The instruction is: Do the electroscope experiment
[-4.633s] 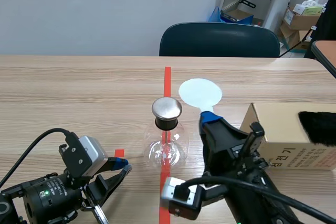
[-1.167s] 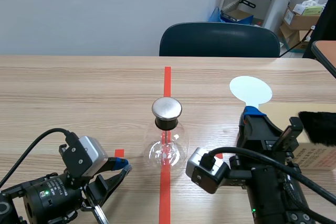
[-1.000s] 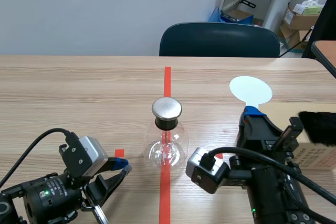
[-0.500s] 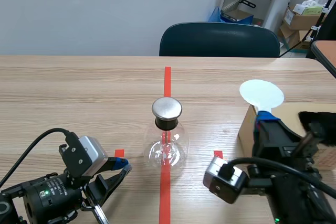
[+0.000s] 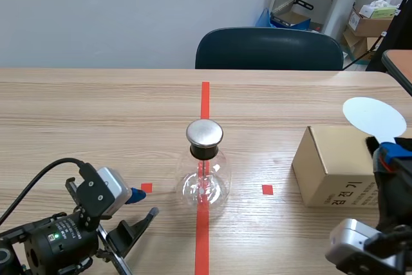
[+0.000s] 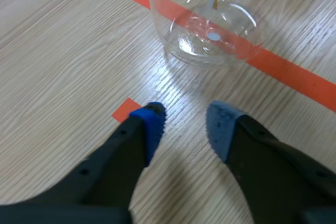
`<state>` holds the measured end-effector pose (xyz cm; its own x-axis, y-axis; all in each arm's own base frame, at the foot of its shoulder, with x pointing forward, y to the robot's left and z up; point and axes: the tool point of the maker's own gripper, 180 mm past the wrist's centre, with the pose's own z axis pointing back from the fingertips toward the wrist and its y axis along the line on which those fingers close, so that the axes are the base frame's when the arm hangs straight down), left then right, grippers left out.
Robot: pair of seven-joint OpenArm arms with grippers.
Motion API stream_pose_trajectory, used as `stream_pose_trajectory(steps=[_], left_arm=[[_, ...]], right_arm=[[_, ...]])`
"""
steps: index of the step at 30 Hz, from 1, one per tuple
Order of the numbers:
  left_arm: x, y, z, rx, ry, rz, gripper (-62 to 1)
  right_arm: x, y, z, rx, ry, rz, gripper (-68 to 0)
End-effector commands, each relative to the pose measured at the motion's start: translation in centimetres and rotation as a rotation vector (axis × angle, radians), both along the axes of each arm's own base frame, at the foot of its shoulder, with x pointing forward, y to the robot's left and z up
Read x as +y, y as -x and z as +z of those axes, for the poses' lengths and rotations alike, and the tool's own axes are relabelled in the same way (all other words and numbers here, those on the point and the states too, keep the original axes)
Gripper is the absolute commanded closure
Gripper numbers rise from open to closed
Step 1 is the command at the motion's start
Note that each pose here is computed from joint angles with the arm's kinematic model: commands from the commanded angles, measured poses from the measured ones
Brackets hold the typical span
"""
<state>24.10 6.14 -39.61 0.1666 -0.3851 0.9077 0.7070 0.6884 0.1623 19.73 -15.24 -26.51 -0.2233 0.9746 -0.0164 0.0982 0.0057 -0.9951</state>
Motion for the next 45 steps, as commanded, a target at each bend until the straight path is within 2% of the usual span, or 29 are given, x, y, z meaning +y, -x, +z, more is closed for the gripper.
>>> stream_pose_trajectory(steps=[1, 7, 9, 13, 16, 19, 25, 31, 34, 41, 45], left_arm=[[0.7, -0.4, 1.4, -0.032, 0.019, -0.001, -30.4], [1.7, 0.7, 4.5, -0.069, 0.094, -0.021, -35.0], [1.7, 1.6, 5.4, -0.069, 0.113, -0.041, -35.3], [1.3, 3.9, 6.9, -0.070, 0.144, -0.100, -41.4], [0.9, 5.4, 7.4, -0.052, 0.149, -0.133, -43.9], [0.9, 6.6, 7.7, -0.039, 0.144, -0.142, -44.0], [1.1, 7.9, 9.0, -0.031, 0.169, -0.139, -44.0], [0.9, 8.4, 10.3, -0.051, 0.175, -0.146, -44.2], [0.8, 8.6, 10.8, -0.058, 0.175, -0.151, -46.5], [-0.5, 9.8, 11.6, -0.087, 0.161, -0.222, -46.5], [-0.8, 10.0, 11.7, -0.086, 0.163, -0.229, -46.5]], right_arm=[[0.1, -0.1, 1.1, -0.070, 0.002, 0.019, -1.1], [-0.6, -0.7, -0.1, -0.067, -0.013, 0.030, -1.1], [-0.7, -1.1, -0.8, -0.057, -0.019, 0.027, -1.1], [-0.9, -1.6, -2.1, -0.037, -0.029, 0.020, -1.1], [-1.1, -2.0, -2.9, -0.021, -0.028, 0.011, -1.1], [-1.0, -2.1, -3.9, 0.006, -0.019, 0.013, -1.1], [-0.9, -1.6, -5.9, 0.065, -0.015, 0.014, -1.1], [-1.3, -1.6, -6.3, 0.077, -0.002, -0.007, -1.0], [-1.4, -1.6, -6.4, 0.079, -0.001, -0.014, -1.0], [-1.5, -1.7, -6.7, 0.098, -0.011, -0.023, -1.1], [-1.5, -1.7, -6.7, 0.097, -0.011, -0.021, -1.1]])
